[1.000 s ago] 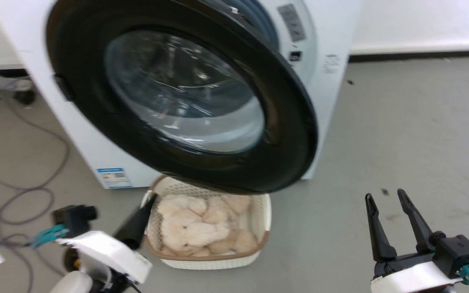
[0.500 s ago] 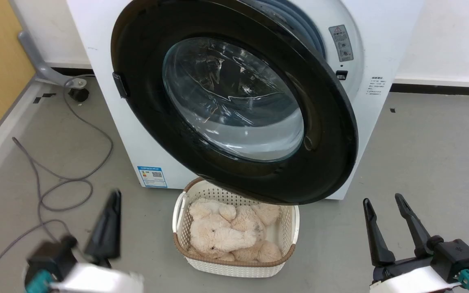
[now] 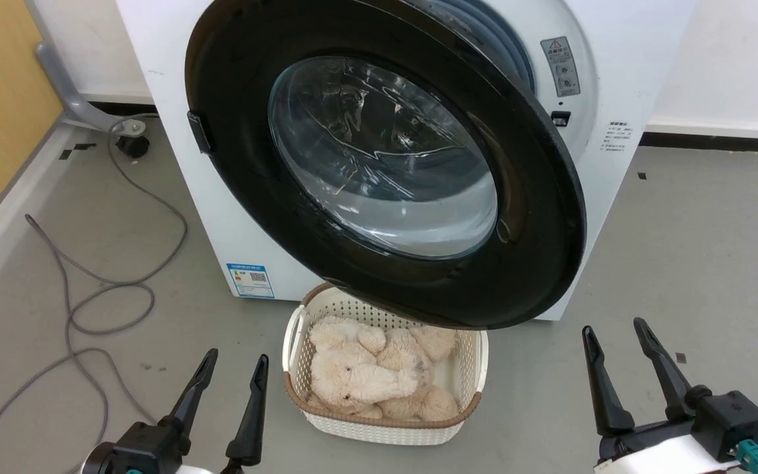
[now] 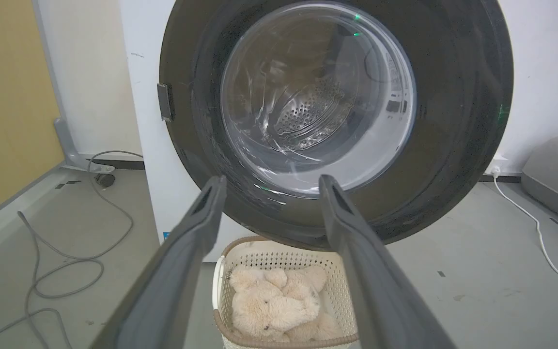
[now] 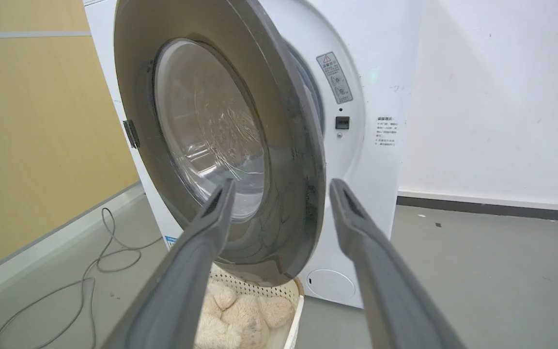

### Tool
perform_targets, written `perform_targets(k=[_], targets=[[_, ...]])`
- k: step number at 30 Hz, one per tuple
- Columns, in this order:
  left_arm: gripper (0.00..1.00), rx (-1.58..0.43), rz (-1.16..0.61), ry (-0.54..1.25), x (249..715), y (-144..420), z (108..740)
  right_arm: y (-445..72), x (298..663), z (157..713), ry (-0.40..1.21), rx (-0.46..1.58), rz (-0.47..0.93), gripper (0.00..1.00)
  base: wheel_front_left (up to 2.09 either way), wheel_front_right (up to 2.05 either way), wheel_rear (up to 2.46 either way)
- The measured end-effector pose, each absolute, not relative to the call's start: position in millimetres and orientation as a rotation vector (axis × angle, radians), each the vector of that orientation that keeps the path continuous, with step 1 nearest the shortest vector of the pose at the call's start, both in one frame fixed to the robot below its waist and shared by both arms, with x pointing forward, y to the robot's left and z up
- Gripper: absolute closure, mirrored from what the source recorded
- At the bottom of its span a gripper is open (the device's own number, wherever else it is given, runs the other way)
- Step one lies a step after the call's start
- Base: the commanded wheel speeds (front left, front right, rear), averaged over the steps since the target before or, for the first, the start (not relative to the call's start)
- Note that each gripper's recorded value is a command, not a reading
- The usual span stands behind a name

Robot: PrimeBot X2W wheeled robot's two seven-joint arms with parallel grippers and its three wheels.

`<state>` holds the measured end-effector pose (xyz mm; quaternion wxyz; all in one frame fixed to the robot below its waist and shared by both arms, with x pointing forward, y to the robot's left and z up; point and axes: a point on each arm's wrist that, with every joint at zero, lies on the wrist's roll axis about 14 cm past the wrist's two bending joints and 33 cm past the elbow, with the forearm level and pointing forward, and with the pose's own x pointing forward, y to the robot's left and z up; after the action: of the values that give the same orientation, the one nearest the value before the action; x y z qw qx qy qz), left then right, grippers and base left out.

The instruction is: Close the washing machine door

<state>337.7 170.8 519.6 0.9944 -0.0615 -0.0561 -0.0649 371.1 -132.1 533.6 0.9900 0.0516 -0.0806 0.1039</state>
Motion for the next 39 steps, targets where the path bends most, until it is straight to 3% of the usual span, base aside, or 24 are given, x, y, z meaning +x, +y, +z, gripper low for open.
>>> perform_targets(k=[3, 5, 6, 14, 21, 39], targets=[[0.0, -0.119, -0.128, -0.112, 340.1, 171.4, 519.1, -131.8, 372.5, 530.0, -0.151, 0.107, 0.209, 0.0, 0.0, 0.0, 0.0], [0.0, -0.118, -0.126, -0.112, 342.6, 171.5, 518.8, -128.1, 374.1, 528.4, -0.146, 0.105, 0.22, 0.83, 0.0, 0.0, 0.0], [0.0, -0.119, -0.124, -0.112, 344.2, 171.8, 518.9, -124.6, 374.9, 527.2, -0.142, 0.1, 0.23, 1.0, 0.0, 0.0, 0.0], [0.0, -0.13, -0.113, -0.109, 358.4, 171.2, 517.0, -81.7, 393.5, 518.6, -0.126, -0.008, 0.409, 1.0, 0.0, 0.0, 0.0], [0.0, -0.122, -0.108, -0.085, 374.7, 172.7, 508.3, -77.2, 443.5, 516.3, -0.109, -0.095, 0.499, 1.0, 0.0, 0.0, 0.0], [0.0, -0.122, -0.077, -0.02, 411.0, 181.3, 479.8, -120.8, 576.1, 494.3, 0.006, -0.005, 0.355, 1.0, 0.0, 0.0, 0.0]])
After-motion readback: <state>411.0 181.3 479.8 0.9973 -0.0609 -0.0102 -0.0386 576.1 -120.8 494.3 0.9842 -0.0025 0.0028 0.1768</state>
